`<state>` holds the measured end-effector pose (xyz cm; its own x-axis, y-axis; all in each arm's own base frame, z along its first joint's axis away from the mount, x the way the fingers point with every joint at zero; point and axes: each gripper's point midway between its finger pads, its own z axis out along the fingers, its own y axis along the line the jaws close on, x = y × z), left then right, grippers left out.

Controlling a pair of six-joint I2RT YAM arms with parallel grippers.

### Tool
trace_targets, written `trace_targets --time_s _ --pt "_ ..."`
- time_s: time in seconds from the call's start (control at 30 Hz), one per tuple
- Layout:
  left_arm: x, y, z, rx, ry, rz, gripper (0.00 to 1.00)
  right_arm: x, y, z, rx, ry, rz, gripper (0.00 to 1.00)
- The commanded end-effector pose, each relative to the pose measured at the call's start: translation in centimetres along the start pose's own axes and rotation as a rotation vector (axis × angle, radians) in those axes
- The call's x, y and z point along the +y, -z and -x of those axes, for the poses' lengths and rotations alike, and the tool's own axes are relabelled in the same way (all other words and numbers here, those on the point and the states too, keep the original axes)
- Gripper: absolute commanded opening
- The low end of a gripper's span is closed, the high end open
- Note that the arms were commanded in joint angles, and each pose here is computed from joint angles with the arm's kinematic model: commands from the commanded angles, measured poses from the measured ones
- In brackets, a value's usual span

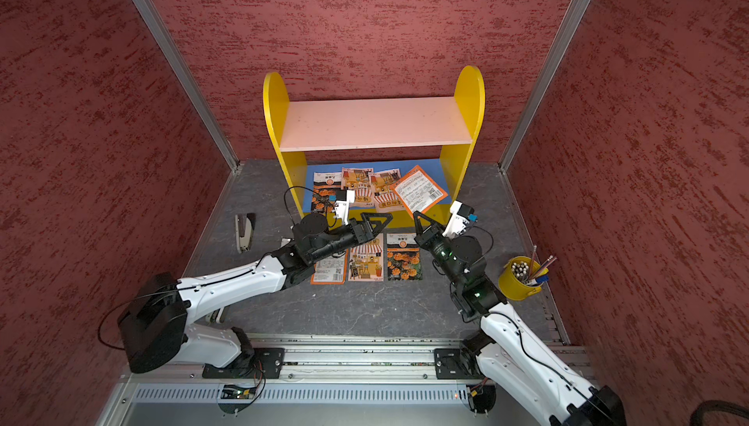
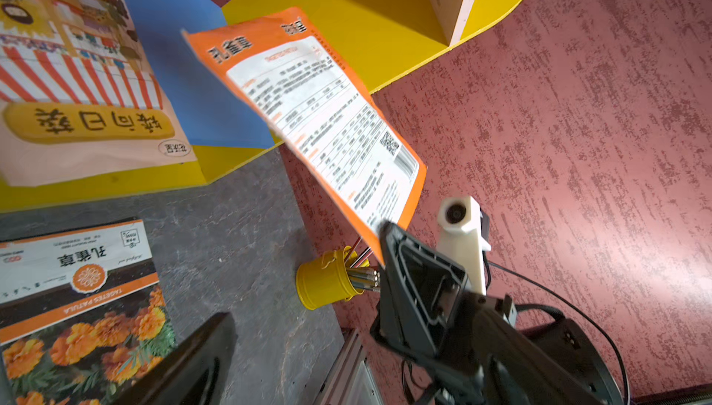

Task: Take the seed bag off the shelf
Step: Pick up the seed packet from the shelf.

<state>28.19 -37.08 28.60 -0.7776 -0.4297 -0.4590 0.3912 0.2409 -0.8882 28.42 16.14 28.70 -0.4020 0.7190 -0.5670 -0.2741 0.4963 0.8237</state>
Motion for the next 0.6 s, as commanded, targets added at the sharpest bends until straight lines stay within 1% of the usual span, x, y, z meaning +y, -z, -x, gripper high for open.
trace_targets --time_s 0.0,0.17,0.3,0.4,0.5,0.57 --pt "-2.5 -1.0 1.8 -0.065 0.012 -0.097 1.00 0.2 0.3 -0.9 0.000 0.039 -0.014 0.00" --pt "-2.1 -2.0 2.1 -0.082 0.043 -0.126 0.97 1.6 0.5 -2.4 0.025 0.062 0.014 0.00" --pt "-1.4 -2.5 2.2 -0.089 0.072 -0.132 0.91 2.2 0.7 -3.2 0.039 0.072 0.023 0.00" --pt "-1.3 -2.5 2.5 -0.099 0.084 -0.141 0.78 2.4 0.7 -3.5 0.045 0.079 0.024 0.00" --pt "-1.1 -2.4 2.8 -0.106 0.083 -0.135 0.62 2.6 0.8 -3.7 0.051 0.085 0.025 0.00" --pt "-1.1 -2.3 3.0 -0.110 0.083 -0.135 0.49 2.6 0.8 -3.8 0.055 0.090 0.025 0.00"
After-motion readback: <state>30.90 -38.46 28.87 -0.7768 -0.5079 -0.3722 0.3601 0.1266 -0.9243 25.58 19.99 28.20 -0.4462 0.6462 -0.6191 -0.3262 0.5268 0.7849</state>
